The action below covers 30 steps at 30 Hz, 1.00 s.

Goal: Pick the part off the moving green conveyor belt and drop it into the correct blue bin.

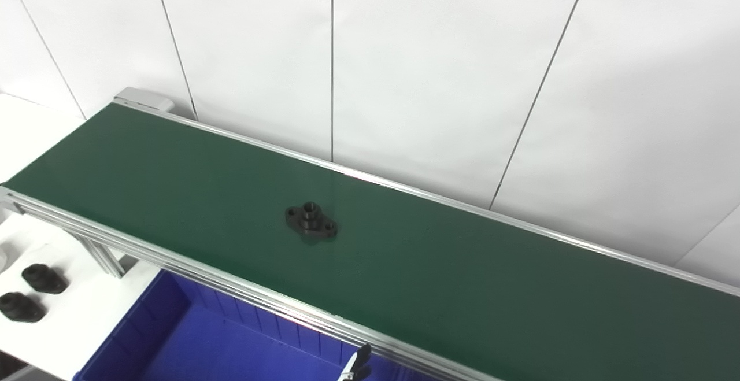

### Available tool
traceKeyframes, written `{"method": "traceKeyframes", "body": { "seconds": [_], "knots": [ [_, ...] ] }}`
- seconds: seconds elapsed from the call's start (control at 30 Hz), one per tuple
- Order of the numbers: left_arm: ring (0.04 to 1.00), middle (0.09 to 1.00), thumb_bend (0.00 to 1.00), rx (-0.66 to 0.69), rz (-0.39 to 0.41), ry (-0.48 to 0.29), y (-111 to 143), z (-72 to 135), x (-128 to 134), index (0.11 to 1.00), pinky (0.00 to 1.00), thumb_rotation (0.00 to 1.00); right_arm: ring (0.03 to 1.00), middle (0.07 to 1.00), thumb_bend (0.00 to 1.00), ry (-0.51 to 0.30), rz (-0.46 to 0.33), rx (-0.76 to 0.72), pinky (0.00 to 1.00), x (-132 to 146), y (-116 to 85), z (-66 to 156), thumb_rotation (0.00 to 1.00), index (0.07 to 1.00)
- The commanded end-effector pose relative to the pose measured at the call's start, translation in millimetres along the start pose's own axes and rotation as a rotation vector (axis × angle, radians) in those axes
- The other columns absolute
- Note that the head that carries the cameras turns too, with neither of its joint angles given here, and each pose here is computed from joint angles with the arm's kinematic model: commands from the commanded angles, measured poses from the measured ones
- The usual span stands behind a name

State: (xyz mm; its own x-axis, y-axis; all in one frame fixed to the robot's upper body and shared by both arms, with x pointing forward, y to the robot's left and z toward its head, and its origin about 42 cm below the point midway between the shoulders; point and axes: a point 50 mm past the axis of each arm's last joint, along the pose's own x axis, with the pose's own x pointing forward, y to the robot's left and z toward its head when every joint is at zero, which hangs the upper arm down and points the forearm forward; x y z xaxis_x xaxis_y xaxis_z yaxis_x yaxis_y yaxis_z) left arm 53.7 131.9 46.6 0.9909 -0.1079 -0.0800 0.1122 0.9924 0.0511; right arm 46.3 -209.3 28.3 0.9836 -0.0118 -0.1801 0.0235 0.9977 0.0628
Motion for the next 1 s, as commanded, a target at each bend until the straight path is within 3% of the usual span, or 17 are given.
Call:
{"method": "traceKeyframes", "body": {
  "seconds": [0.0, 0.33, 0.47, 0.63, 0.77, 0.83, 0.87, 0.93, 0.97],
  "knots": [
    [0.963, 1.0, 0.84, -0.037, 0.009, -0.061, -5.8, 9.4, 2.3, 1.0, 0.87, 0.88, 1.0, 1.0, 0.6, -0.076, 0.001, 0.004, 1.0, -0.6, 4.1, 7.5, 1.0, 1.0],
    [0.996, 1.0, 0.81, -0.021, 0.006, -0.077, -1.0, 15.6, -0.6, 1.0, 0.87, 0.88, 0.988, 1.0, 0.55, -0.089, 0.007, -0.034, 1.0, -5.3, 9.6, 14.2, 1.0, 1.0],
    [0.998, 1.0, 0.82, -0.024, 0.011, -0.075, 1.5, 18.2, -2.9, 1.0, 0.88, 0.88, 0.993, 1.0, 0.56, -0.112, 0.045, -0.04, 1.0, -6.1, 12.0, 21.1, 1.0, 1.0],
    [1.0, 1.0, 0.87, -0.024, 0.009, -0.074, 9.0, 24.0, -5.8, 1.0, 0.93, 0.88, 0.963, 0.965, 0.63, -0.185, 0.042, -0.089, 1.0, -5.0, 17.7, 42.1, 1.0, 1.0],
    [1.0, 1.0, 0.87, -0.029, -0.001, -0.071, 16.7, 26.5, -6.3, 1.0, 0.94, 0.87, 0.975, 0.973, 0.6, -0.287, 0.064, -0.184, 1.0, 1.3, 21.6, 67.6, 1.0, 1.0],
    [1.0, 1.0, 0.87, -0.032, -0.002, -0.07, 19.6, 27.9, -6.5, 1.0, 0.96, 0.85, 0.963, 0.965, 0.56, -0.345, 0.059, -0.265, 0.96, 7.1, 22.9, 79.8, 0.97, 1.0],
    [1.0, 1.0, 0.87, -0.033, -0.002, -0.069, 20.6, 28.4, -6.5, 1.0, 0.96, 0.85, 0.938, 0.952, 0.56, -0.37, 0.052, -0.302, 0.91, 9.7, 23.5, 84.6, 0.9, 1.0],
    [0.996, 1.0, 0.86, -0.03, 0.003, -0.065, 22.5, 29.0, -7.2, 1.0, 0.96, 0.86, 0.924, 0.949, 0.64, -0.415, 0.041, -0.354, 0.85, 16.2, 26.2, 96.4, 0.79, 1.0],
    [0.996, 1.0, 0.85, -0.028, 0.004, -0.065, 23.4, 29.4, -7.2, 1.0, 0.96, 0.86, 0.923, 0.949, 0.65, -0.431, 0.036, -0.38, 0.85, 20.5, 28.2, 102.9, 0.78, 1.0]
  ]
}}
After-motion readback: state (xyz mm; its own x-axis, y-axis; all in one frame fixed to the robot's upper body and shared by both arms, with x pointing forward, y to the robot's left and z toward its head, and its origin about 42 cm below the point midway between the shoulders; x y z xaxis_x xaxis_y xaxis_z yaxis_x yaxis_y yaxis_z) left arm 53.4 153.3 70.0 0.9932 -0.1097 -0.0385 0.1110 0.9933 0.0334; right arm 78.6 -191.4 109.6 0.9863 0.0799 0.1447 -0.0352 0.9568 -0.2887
